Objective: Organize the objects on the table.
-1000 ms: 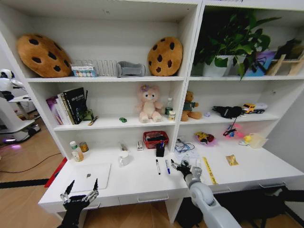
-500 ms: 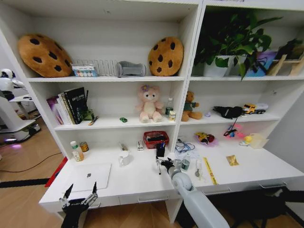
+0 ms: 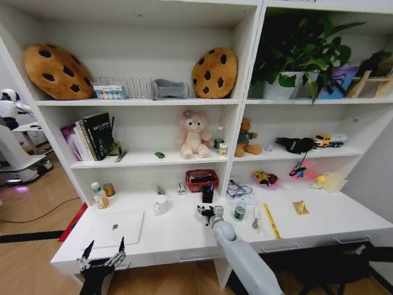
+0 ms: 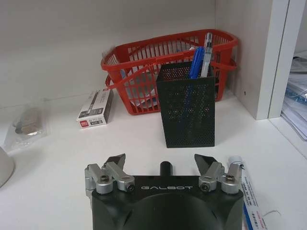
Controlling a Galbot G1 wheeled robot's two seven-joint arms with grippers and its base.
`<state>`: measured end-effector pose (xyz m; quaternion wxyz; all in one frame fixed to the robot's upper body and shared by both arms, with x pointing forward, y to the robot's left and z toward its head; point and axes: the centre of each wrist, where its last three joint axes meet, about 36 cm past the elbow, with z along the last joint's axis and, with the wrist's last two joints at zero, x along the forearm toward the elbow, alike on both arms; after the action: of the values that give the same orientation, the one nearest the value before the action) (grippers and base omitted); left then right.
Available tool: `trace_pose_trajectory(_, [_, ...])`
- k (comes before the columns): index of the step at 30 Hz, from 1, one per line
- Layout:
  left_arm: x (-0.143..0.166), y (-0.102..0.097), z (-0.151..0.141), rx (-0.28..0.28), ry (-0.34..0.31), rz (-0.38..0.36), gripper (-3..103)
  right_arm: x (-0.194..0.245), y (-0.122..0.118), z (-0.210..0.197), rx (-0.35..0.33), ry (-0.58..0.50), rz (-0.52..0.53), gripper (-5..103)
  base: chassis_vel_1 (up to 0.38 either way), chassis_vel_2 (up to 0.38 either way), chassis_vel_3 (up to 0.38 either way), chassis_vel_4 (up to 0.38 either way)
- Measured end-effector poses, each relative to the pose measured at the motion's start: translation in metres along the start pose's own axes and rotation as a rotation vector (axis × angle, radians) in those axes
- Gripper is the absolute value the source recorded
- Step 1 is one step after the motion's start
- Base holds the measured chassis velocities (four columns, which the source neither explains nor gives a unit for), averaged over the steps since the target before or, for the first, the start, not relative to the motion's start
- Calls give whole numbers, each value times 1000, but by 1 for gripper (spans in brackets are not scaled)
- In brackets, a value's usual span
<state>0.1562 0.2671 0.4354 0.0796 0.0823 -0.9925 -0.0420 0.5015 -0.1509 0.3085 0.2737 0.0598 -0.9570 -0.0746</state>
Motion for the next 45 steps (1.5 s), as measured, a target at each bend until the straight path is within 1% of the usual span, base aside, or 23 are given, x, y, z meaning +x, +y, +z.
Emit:
trace_pose_trajectory(12, [-2, 0, 3, 5, 8, 0, 100, -11, 2, 5, 8, 31, 5, 81, 0, 0, 0, 0])
trace_pose_trajectory(14, [-2, 0, 4, 5, 9, 0, 100, -13, 3, 8, 10, 40, 7, 78, 0, 0, 0, 0])
trace_pose_trajectory(16, [-3, 0, 5, 6, 10, 0, 100, -14, 4, 10, 11, 45, 10, 77, 0, 0, 0, 0])
trace_pose_trajectory(18, [-3, -1, 7, 7, 16, -1, 100, -17, 4, 13, 25, 48, 12, 68, 0, 0, 0, 0])
trace_pose_trajectory(20, [-3, -1, 8, 8, 17, -1, 100, -18, 3, 13, 27, 48, 12, 68, 0, 0, 0, 0])
trace_pose_trajectory(23, [-2, -2, 8, 9, 20, -2, 100, -20, 3, 11, 33, 50, 14, 51, 0, 0, 0, 0])
trace_pose_trajectory(24, [-2, -2, 8, 9, 20, -2, 100, -20, 3, 11, 33, 50, 14, 51, 0, 0, 0, 0])
trace_pose_trajectory(26, [-2, -2, 9, 10, 20, -3, 100, -22, 5, 10, 36, 53, 13, 41, 0, 0, 0, 0])
trace_pose_trajectory(27, [-2, -2, 9, 10, 20, -3, 100, -22, 5, 10, 36, 53, 13, 41, 0, 0, 0, 0])
trace_pose_trajectory(28, [-3, -2, 9, 10, 20, -3, 100, -22, 5, 10, 37, 56, 13, 35, 0, 0, 0, 0])
trace_pose_trajectory(29, [-3, -2, 9, 10, 20, -3, 100, -22, 5, 10, 37, 56, 13, 35, 0, 0, 0, 0])
trace_pose_trajectory(31, [-3, -2, 10, 10, 21, -5, 100, -22, 5, 11, 40, 60, 12, 25, 0, 0, 0, 0])
trace_pose_trajectory(32, [-3, -2, 10, 10, 21, -5, 100, -22, 5, 11, 40, 60, 12, 25, 0, 0, 0, 0])
trace_pose_trajectory(34, [-3, -3, 12, 12, 24, -4, 100, -20, 5, 13, 44, 62, 13, 14, 0, 0, 0, 0])
trace_pose_trajectory(37, [-3, -3, 12, 13, 25, -4, 100, -19, 4, 14, 49, 59, 9, 13, 0, 0, 0, 0])
trace_pose_trajectory(39, [-3, -2, 12, 17, 25, -8, 100, -13, 2, 16, 63, 16, -8, 13, 0, 0, 0, 0])
trace_pose_trajectory(40, [-3, -2, 12, 17, 25, -8, 100, -13, 2, 16, 63, 16, -8, 13, 0, 0, 0, 0])
trace_pose_trajectory(42, [-3, -2, 11, 19, 25, -14, 100, -7, -1, 15, 87, -82, -28, 13, 0, 0, 0, 0])
trace_pose_trajectory(43, [-3, -2, 11, 19, 25, -14, 100, -7, -1, 15, 87, -82, -28, 13, 0, 0, 0, 0])
trace_pose_trajectory(45, [-3, -3, 11, 21, 26, -14, 100, 1, -4, 12, 104, -158, -42, 13, 0, 0, 0, 0])
